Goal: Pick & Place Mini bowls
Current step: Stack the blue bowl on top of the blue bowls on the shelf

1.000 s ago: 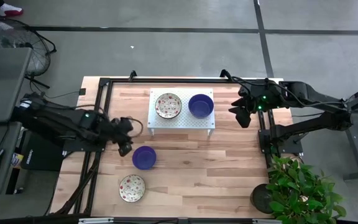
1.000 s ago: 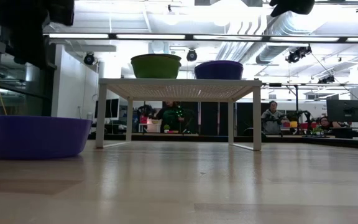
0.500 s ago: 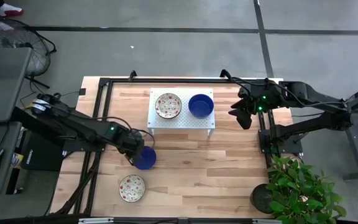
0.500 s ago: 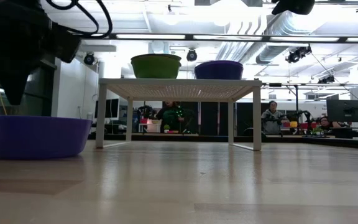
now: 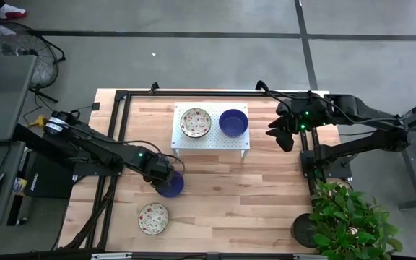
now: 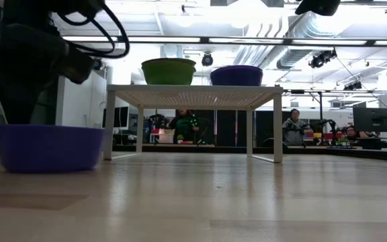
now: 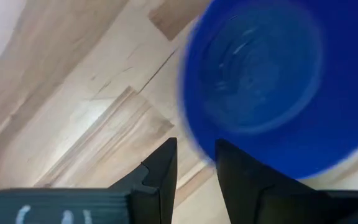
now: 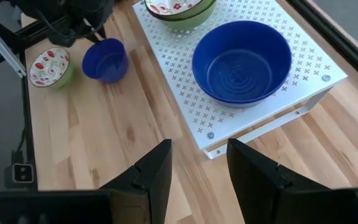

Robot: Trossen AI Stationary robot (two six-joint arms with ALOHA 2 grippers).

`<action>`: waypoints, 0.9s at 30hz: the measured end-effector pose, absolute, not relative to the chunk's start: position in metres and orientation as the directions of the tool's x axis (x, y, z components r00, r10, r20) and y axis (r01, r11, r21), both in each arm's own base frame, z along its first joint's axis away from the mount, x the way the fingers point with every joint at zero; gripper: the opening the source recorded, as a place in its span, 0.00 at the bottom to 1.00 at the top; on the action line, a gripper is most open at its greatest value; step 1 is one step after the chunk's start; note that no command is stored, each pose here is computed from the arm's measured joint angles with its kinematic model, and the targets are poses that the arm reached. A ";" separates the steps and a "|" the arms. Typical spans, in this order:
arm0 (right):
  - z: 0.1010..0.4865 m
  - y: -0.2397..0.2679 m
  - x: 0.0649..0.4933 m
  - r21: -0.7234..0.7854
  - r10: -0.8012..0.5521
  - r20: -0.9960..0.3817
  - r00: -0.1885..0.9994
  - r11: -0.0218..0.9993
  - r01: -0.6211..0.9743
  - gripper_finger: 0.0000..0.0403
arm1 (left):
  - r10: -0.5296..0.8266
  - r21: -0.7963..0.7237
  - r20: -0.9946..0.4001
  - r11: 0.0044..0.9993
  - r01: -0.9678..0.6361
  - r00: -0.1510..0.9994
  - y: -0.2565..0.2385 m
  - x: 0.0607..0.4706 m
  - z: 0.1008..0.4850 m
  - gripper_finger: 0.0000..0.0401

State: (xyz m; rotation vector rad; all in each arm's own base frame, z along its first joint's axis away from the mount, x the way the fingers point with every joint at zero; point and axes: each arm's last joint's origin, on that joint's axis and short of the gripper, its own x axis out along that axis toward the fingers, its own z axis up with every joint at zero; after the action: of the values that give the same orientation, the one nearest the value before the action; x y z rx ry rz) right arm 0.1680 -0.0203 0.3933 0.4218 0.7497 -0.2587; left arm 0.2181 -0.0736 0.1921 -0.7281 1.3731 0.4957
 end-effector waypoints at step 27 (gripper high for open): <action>0.393 -0.020 0.168 0.253 -0.078 -0.705 0.704 0.901 0.353 0.35 | -0.126 -0.238 -0.970 0.680 -0.693 0.210 -0.083 0.244 0.168 0.26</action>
State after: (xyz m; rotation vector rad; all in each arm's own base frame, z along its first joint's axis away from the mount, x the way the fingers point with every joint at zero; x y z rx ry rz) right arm 0.1679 -0.0203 0.3932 0.3893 0.7552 -0.2468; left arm 0.2440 -0.0827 0.1683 -0.7675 1.3264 0.4532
